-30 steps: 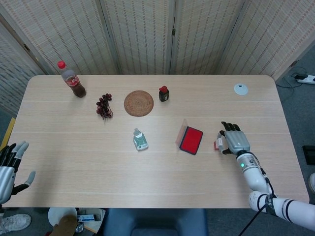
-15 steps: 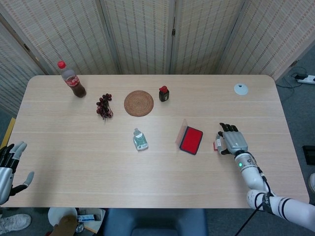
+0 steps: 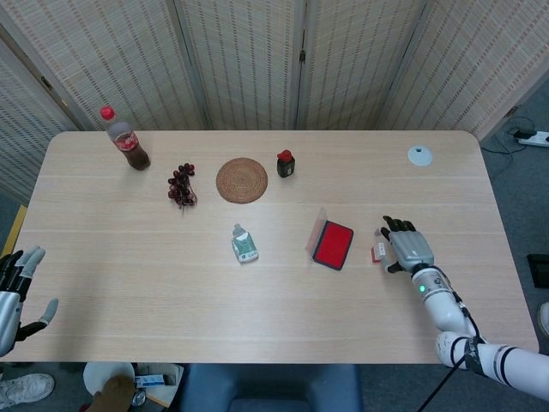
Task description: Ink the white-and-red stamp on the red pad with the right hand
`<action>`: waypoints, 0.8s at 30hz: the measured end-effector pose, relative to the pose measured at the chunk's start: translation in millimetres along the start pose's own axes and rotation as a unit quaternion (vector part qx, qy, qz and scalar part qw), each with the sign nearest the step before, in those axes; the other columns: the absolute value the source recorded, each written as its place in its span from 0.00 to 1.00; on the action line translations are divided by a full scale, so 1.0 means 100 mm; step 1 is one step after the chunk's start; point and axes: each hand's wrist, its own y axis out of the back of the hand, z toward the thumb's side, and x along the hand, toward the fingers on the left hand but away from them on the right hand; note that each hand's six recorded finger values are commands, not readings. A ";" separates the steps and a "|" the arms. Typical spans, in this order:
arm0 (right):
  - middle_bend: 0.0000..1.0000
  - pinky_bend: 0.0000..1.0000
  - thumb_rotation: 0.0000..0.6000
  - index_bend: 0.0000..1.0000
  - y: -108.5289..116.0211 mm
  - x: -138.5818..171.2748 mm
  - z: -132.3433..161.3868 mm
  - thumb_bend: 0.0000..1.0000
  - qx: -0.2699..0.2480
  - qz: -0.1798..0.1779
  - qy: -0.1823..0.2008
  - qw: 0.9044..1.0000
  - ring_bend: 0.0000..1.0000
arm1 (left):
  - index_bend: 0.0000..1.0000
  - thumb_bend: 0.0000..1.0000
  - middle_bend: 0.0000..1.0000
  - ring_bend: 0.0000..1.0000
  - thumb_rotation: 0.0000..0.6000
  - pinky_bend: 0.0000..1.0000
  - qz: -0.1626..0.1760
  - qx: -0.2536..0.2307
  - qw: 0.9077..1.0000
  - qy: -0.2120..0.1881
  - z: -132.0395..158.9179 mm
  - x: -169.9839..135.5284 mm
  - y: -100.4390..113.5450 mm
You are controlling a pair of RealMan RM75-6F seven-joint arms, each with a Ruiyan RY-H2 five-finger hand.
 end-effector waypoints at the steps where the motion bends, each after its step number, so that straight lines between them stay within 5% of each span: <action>1: 0.00 0.00 1.00 0.06 0.01 0.01 0.00 0.29 0.000 0.001 0.000 1.000 0.00 | 0.00 0.36 0.00 0.00 1.00 0.00 0.000 0.000 1.000 0.000 0.00 0.00 0.00; 16: 0.00 0.00 1.00 0.00 0.21 0.24 0.14 0.23 -0.011 -0.016 0.028 0.999 0.00 | 0.00 0.36 0.00 0.00 1.00 0.00 -0.001 0.002 1.000 0.003 -0.02 0.01 -0.01; 24: 0.00 0.00 1.00 0.00 0.54 0.83 0.09 0.21 0.016 -0.103 0.048 0.993 0.00 | 0.00 0.36 0.00 0.00 1.00 0.00 -0.016 0.007 1.000 0.019 -0.08 0.06 -0.08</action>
